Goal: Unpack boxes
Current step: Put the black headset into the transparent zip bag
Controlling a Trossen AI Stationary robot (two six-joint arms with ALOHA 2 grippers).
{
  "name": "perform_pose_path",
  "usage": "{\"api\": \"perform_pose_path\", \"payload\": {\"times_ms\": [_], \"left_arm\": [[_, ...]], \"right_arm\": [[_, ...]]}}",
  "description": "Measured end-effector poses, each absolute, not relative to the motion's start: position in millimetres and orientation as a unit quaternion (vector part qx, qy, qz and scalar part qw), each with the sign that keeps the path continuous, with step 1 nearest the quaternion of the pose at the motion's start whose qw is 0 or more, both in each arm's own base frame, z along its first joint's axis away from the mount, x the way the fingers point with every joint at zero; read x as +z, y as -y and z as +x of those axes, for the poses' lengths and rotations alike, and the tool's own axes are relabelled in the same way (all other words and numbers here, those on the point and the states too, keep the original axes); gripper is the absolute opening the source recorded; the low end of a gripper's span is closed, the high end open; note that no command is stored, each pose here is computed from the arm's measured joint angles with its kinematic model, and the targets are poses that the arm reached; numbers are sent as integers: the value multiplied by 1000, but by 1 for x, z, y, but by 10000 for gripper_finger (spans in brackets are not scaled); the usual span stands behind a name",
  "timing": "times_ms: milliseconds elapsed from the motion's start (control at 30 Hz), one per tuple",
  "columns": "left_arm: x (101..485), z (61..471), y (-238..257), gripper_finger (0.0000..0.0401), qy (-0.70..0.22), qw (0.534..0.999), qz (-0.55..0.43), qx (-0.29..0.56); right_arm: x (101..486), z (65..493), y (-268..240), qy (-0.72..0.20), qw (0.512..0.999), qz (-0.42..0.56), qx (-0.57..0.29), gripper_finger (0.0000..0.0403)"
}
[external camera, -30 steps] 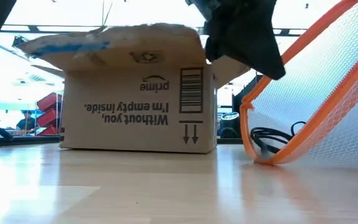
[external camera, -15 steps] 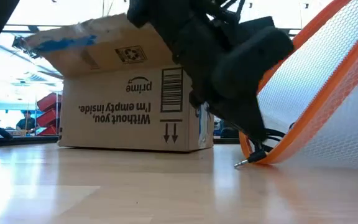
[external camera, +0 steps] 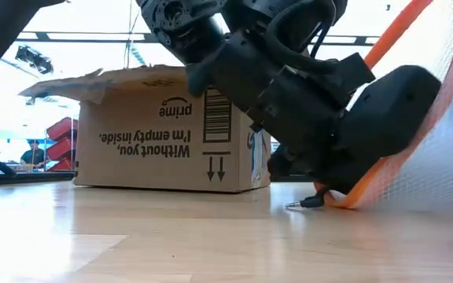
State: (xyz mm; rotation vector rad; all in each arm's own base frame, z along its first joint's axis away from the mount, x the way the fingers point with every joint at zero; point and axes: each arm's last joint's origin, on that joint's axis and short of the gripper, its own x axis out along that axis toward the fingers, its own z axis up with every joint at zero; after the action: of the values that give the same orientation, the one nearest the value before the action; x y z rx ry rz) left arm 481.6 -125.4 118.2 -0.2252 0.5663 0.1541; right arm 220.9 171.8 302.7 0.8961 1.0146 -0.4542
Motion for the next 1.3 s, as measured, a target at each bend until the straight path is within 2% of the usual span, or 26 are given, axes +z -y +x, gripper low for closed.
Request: {"api": "perform_pose_path", "payload": {"times_ms": [100, 267, 767, 833, 967, 1033, 1167, 1300], "left_arm": [[126, 481, 123, 1, -281, 950, -117, 76], [168, 473, 120, 1, -317, 943, -57, 79], [123, 479, 108, 1, -373, 923, -29, 91], [125, 484, 111, 1, -347, 934, -44, 73], [140, 498, 128, 2, -248, 963, -101, -19], [146, 507, 132, 1, -207, 969, -133, -26], [131, 520, 135, 1, -211, 965, -154, -15], [141, 522, 135, 1, -247, 958, -144, -21]], "right_arm": [[303, 221, -171, -468, 755, 410, -208, 0], [302, 220, -171, -478, 750, 407, -208, 0], [302, 220, -171, -485, 747, 407, -205, 0], [301, 221, -170, -486, 745, 408, -206, 0], [299, 226, -168, -493, 741, 410, -201, 0], [298, 229, -167, -495, 741, 409, -196, 0], [298, 235, -163, -499, 742, 407, -189, 0], [297, 236, -160, -503, 738, 406, -195, 0]]}}
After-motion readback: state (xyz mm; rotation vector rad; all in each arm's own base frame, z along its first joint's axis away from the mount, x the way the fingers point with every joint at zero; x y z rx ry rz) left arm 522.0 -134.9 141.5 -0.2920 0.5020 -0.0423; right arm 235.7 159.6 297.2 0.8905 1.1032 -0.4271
